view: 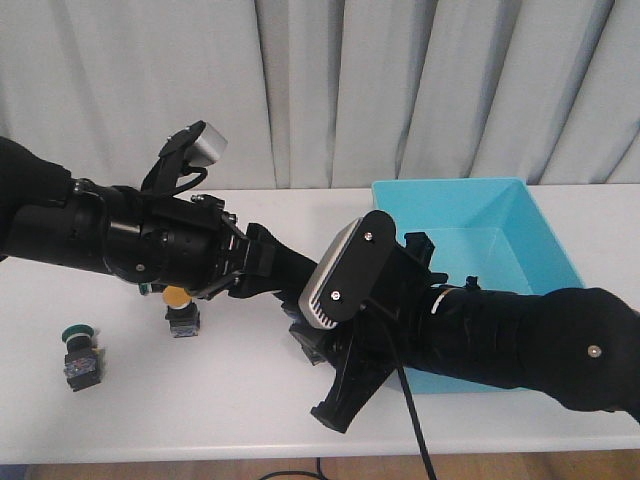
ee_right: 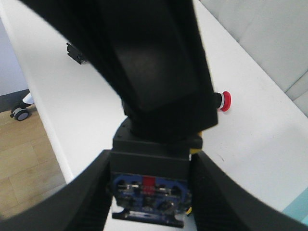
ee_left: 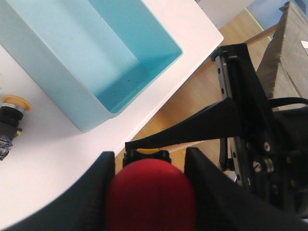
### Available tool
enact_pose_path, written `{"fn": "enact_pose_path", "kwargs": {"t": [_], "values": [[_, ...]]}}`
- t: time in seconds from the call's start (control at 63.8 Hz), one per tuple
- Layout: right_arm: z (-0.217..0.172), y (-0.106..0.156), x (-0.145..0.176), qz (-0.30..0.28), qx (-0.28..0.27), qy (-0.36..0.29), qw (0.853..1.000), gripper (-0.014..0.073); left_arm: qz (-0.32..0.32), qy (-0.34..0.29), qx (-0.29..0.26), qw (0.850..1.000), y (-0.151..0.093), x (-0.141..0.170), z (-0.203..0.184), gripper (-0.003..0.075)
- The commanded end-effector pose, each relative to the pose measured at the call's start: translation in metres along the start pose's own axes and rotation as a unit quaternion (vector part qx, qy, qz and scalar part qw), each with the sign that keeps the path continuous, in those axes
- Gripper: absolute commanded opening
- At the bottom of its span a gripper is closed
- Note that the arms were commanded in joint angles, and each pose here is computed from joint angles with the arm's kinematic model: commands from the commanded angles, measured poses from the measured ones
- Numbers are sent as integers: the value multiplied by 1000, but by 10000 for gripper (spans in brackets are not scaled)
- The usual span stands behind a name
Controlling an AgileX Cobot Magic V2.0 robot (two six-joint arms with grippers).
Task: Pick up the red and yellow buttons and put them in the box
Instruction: 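Grasp the red button from the left gripper with the right gripper, then carry the red button into the blue box and release it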
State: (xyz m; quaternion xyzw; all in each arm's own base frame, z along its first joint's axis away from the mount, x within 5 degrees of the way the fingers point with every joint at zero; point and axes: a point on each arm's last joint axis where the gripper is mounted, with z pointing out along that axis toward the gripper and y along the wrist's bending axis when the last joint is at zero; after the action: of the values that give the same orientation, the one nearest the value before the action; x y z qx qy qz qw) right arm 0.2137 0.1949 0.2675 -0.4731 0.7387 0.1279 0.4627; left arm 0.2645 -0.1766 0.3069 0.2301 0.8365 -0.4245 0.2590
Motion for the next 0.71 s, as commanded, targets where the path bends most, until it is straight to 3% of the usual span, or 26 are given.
{"fn": "enact_pose_path", "kwargs": {"t": [0.0, 0.125, 0.235, 0.502, 0.69], "values": [[-10, -8, -16, 0, 29, -37, 999, 200, 6, -36, 25, 999, -17, -10, -11, 339], [-10, -8, -16, 0, 29, -37, 999, 202, 25, -26, 16, 999, -16, -8, -11, 468], [-10, -9, -16, 1, 29, -36, 999, 202, 27, -25, 14, 999, -15, -8, -11, 526], [-11, -16, -13, 7, 41, -32, 999, 204, 30, -22, 11, 999, -15, -8, -11, 523], [-19, -60, 11, 55, 96, 3, 994, 206, 48, -6, -2, 999, -12, -5, -11, 523]]}}
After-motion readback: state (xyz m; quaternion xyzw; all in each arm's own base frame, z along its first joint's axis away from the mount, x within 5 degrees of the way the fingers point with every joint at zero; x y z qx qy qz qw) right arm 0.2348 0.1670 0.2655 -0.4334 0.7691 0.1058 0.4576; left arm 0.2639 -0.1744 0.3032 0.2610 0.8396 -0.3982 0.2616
